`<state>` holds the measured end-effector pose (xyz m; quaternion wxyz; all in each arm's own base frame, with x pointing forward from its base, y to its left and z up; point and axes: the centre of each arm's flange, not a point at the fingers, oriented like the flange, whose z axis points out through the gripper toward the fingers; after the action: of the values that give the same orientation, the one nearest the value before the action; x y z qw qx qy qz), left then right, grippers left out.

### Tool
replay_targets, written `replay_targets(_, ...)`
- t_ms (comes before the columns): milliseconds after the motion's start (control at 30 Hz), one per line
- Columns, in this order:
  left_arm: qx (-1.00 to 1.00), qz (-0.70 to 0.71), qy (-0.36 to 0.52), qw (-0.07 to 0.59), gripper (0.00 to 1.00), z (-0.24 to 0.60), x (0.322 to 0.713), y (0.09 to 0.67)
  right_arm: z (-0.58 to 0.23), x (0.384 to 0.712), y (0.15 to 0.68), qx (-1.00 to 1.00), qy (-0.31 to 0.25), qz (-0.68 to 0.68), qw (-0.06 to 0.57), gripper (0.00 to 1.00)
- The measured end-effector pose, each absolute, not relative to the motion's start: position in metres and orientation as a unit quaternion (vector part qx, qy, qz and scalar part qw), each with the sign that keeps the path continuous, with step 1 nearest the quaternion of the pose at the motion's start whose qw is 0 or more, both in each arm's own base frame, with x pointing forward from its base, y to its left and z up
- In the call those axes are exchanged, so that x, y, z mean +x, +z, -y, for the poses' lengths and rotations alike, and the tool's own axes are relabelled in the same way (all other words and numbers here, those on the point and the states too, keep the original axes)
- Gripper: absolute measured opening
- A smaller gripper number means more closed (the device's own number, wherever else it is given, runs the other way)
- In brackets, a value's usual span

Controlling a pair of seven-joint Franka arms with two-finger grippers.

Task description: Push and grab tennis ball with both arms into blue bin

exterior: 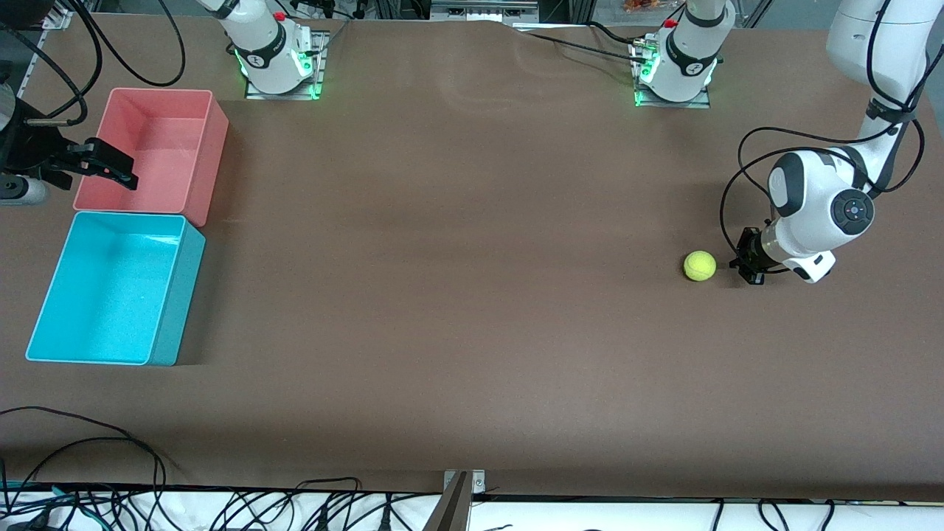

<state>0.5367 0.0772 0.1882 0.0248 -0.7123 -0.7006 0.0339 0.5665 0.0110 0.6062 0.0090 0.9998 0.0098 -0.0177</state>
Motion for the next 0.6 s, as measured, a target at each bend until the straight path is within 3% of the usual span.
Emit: replay_targets(601,-0.728,0.681,-0.003,0.076,0.01,-0.182,0.512,0.189,-0.011,0.566,0.606,1.0,-0.018,-0.01,0.009,1.0)
